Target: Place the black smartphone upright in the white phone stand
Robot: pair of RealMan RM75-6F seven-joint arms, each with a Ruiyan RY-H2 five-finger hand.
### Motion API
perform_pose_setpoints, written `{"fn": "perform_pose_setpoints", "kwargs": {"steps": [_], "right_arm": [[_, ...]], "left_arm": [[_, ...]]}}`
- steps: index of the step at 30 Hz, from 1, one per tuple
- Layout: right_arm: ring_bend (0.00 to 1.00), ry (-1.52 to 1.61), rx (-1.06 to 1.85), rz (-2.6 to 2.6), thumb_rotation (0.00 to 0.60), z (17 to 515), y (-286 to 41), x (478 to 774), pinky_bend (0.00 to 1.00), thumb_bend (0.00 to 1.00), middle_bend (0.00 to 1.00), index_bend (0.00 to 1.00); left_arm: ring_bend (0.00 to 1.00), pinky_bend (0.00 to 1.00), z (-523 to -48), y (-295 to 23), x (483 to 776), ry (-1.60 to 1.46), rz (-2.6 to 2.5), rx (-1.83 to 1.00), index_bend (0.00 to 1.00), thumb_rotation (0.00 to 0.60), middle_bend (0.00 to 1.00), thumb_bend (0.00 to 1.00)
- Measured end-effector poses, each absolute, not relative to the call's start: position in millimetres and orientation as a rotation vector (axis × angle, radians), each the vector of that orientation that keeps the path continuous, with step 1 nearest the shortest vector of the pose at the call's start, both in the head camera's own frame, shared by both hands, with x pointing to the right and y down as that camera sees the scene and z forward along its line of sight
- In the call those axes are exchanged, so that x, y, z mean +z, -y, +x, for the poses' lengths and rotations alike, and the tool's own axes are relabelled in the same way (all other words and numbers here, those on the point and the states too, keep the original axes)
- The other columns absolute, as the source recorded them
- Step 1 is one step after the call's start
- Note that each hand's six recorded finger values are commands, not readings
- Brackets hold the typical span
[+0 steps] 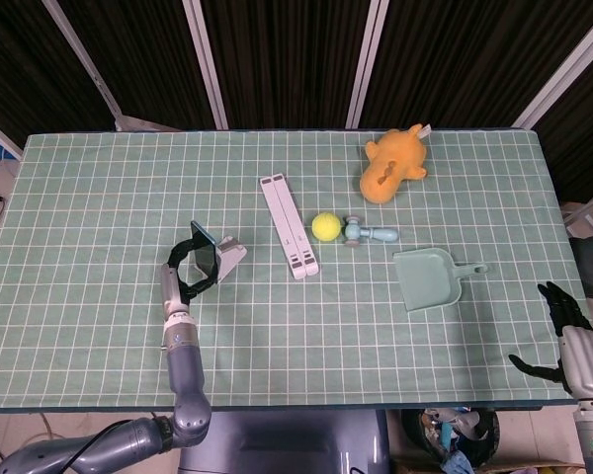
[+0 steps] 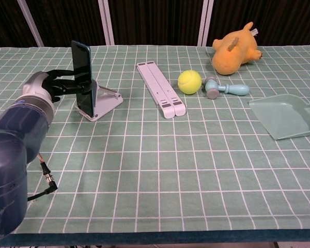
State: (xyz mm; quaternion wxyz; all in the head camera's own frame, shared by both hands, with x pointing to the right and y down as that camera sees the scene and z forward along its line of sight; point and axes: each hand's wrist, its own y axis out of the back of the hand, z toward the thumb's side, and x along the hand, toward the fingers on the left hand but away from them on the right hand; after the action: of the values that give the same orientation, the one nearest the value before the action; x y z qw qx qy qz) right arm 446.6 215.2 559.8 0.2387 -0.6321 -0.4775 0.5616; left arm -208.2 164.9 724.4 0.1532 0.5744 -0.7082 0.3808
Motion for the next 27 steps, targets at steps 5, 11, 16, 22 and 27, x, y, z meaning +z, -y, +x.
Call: {"fn": "perform_pose_setpoints", "kwargs": {"steps": [5, 11, 16, 22, 27], "right_arm": [[0.0, 1.305, 1.539, -1.732, 0.6, 446.2, -215.4, 559.9, 0.2, 0.1, 0.0, 0.0], [0.0, 1.307, 1.538, -1.731, 0.6, 446.5, -215.3, 559.7, 0.2, 0.1, 0.0, 0.0], [0.0, 1.307, 1.537, -1.731, 0.6, 446.5, -215.3, 559.6, 0.2, 0.1, 0.0, 0.0], [0.0, 1.306, 1.537, -1.73, 0.6, 446.2, -215.3, 559.6, 0.2, 0.1, 0.0, 0.0], [0.0, 1.308, 1.536, -1.728, 0.6, 446.2, -215.4, 559.1, 0.2, 0.1, 0.0, 0.0]], "left_arm": [[0.13, 0.06, -206.6, -163.5, 723.0, 2.036, 1.668, 1.058, 0.46, 0.6, 0.54, 0.4], [0.13, 0.06, -207.1, -166.4, 726.0, 2.029, 1.677, 1.072, 0.46, 0.6, 0.54, 0.4], [0.13, 0.06, -208.9, -168.2, 728.7, 2.027, 1.674, 1.092, 0.46, 0.6, 0.54, 0.4], [0.09, 0.05, -208.2, -168.8, 729.4, 2.024, 1.693, 1.106, 0.36, 0.6, 0.44, 0.35], [0.02, 0.01, -206.4, -170.7, 729.8, 2.008, 1.72, 1.123, 0.18, 0.6, 0.25, 0.26]]}}
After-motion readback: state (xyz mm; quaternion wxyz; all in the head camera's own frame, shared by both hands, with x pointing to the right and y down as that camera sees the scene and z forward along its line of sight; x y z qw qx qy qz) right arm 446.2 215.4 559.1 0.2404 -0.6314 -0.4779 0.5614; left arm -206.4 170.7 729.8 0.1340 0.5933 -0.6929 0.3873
